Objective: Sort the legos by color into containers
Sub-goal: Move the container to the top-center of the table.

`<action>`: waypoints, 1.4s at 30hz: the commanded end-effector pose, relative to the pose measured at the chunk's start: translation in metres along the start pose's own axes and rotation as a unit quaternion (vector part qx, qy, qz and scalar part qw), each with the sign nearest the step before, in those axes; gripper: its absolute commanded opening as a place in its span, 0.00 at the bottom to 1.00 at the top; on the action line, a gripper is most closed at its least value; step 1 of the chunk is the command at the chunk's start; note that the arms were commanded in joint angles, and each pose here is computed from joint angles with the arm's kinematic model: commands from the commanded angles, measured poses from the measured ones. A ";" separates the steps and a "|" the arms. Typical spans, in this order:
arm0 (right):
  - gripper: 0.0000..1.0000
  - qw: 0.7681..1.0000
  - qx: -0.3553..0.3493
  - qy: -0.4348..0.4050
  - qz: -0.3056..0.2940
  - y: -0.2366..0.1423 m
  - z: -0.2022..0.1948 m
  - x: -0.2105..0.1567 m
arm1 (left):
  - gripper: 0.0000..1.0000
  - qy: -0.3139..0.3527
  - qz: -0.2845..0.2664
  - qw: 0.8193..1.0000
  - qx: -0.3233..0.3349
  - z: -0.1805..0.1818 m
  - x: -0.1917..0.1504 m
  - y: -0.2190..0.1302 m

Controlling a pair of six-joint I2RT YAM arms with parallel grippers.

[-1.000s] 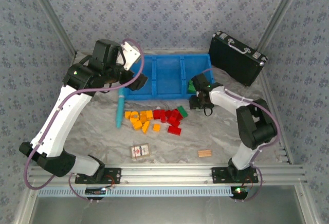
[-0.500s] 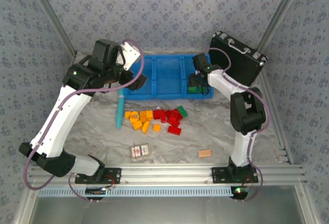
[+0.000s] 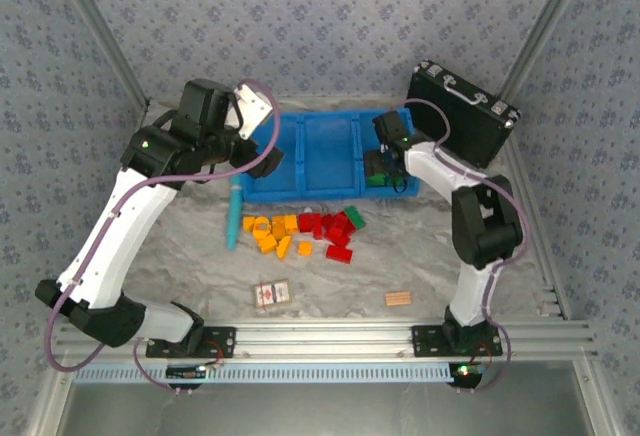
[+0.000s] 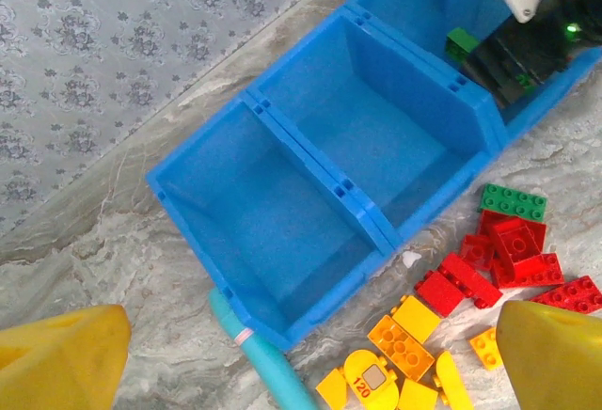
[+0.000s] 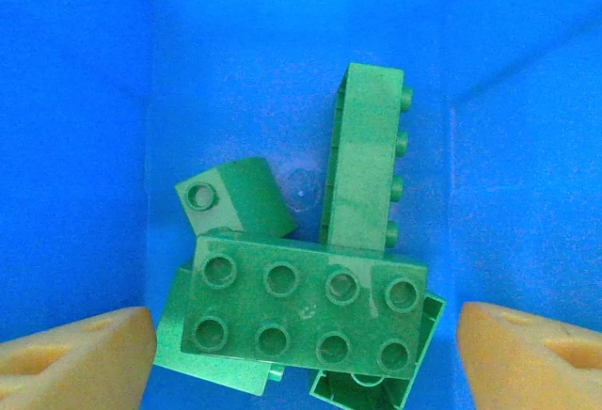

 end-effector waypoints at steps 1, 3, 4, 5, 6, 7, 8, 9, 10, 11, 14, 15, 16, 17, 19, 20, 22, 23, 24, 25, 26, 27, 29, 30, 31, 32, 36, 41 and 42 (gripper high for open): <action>0.89 1.000 -0.009 -0.008 -0.027 -0.043 0.000 -0.008 | 1.00 0.003 -0.010 1.000 0.007 0.003 0.001 -0.009; 0.89 0.999 0.007 -0.003 -0.033 -0.055 0.009 -0.016 | 1.00 0.003 -0.015 1.000 0.003 0.001 0.001 -0.010; 0.89 0.999 0.012 -0.006 -0.033 -0.059 0.014 -0.021 | 1.00 0.003 -0.017 1.000 0.002 0.001 0.001 -0.010; 0.89 0.999 0.012 -0.009 -0.034 -0.063 0.020 -0.025 | 1.00 0.002 -0.019 1.000 0.001 0.000 0.001 -0.011; 0.90 0.999 0.011 -0.013 -0.029 -0.064 0.024 -0.030 | 1.00 0.002 -0.022 1.000 0.000 -0.001 0.001 -0.012; 0.90 1.000 0.004 -0.013 -0.025 -0.062 0.024 -0.033 | 1.00 0.001 -0.024 1.000 -0.001 -0.001 0.000 -0.014; 0.89 1.000 -0.004 -0.013 -0.022 -0.059 0.024 -0.037 | 1.00 0.001 -0.027 1.000 -0.001 -0.002 -0.001 -0.015; 0.90 1.000 -0.008 -0.011 -0.018 -0.055 0.023 -0.039 | 1.00 0.001 -0.031 1.000 -0.001 -0.003 -0.002 -0.018; 0.89 1.000 -0.010 -0.009 -0.016 -0.051 0.023 -0.040 | 1.00 0.002 -0.034 0.999 -0.001 -0.004 -0.003 -0.020; 0.89 1.000 -0.011 -0.007 -0.015 -0.048 0.023 -0.039 | 1.00 0.003 -0.036 0.999 0.000 -0.004 -0.005 -0.023; 0.89 1.000 -0.014 -0.006 -0.013 -0.038 0.026 -0.034 | 1.00 0.004 -0.044 0.999 0.007 -0.004 -0.009 -0.032; 0.88 1.000 -0.018 -0.002 -0.011 -0.033 0.025 -0.031 | 1.00 0.004 -0.048 0.999 0.008 -0.003 -0.009 -0.036; 0.87 1.000 -0.022 0.001 -0.010 -0.027 0.024 -0.029 | 1.00 0.004 -0.050 0.999 0.011 -0.003 -0.010 -0.038; 0.85 1.000 -0.023 0.007 -0.012 -0.023 0.024 -0.024 | 1.00 0.005 -0.052 0.999 0.013 -0.002 -0.010 -0.041; 0.82 0.999 -0.019 0.023 -0.018 -0.016 0.023 -0.014 | 1.00 0.007 -0.054 0.998 0.016 -0.002 -0.011 -0.043; 0.82 0.999 -0.017 0.032 -0.020 -0.012 0.022 -0.009 | 1.00 0.008 -0.056 0.998 0.017 -0.002 -0.011 -0.044; 0.77 0.998 -0.014 0.051 -0.025 -0.005 0.019 0.002 | 1.00 0.010 -0.057 0.998 0.019 -0.002 -0.011 -0.046; 0.75 0.998 -0.012 0.061 -0.028 0.000 0.016 0.008 | 1.00 0.010 -0.057 0.998 0.020 -0.002 -0.011 -0.047; 0.73 0.997 -0.011 0.073 -0.028 0.006 0.013 0.014 | 1.00 0.012 -0.058 0.998 0.022 -0.001 -0.011 -0.047; 0.71 0.996 -0.009 0.081 -0.028 0.011 0.011 0.019 | 1.00 0.013 -0.057 0.998 0.023 -0.001 -0.011 -0.046; 0.69 0.996 -0.006 0.087 -0.028 0.017 0.010 0.024 | 1.00 0.014 -0.057 0.998 0.024 -0.001 -0.010 -0.046; 0.69 0.996 -0.002 0.088 -0.030 0.021 0.010 0.028 | 1.00 0.015 -0.055 0.998 0.023 -0.001 -0.010 -0.045; 0.68 0.996 0.005 0.082 -0.033 0.026 0.014 0.037 | 1.00 0.017 -0.053 0.998 0.024 0.000 -0.010 -0.044; 0.68 0.997 0.009 0.076 -0.032 0.029 0.017 0.040 | 1.00 0.018 -0.052 0.998 0.027 0.001 -0.010 -0.044; 0.68 0.997 0.012 0.071 -0.031 0.030 0.019 0.042 | 1.00 0.019 -0.050 0.998 0.029 0.001 -0.010 -0.044; 0.68 0.997 0.015 0.065 -0.029 0.030 0.022 0.043 | 1.00 0.019 -0.048 0.998 0.030 0.002 -0.010 -0.043; 0.54 0.998 0.018 0.057 -0.032 0.028 0.024 0.045 | 1.00 0.020 -0.042 0.998 0.030 0.003 -0.009 -0.038; 0.62 0.997 0.028 0.056 -0.054 0.009 0.021 0.056 | 1.00 0.021 -0.036 0.999 0.024 0.001 -0.008 -0.030; 0.65 0.996 0.032 0.054 -0.060 0.001 0.022 0.058 | 1.00 0.021 -0.036 0.999 0.023 0.001 -0.007 -0.030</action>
Point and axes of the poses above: each hand's point on the last joint's axis, 136 mm out from that joint toward the fingers, its own y axis out along the fingers, its own z axis along the line the jaws close on, x = y × z, the point moved 2 cm from there along -y, back along the fingers, and after that the axes turned 5 degrees about y, right-handed, at the moved point
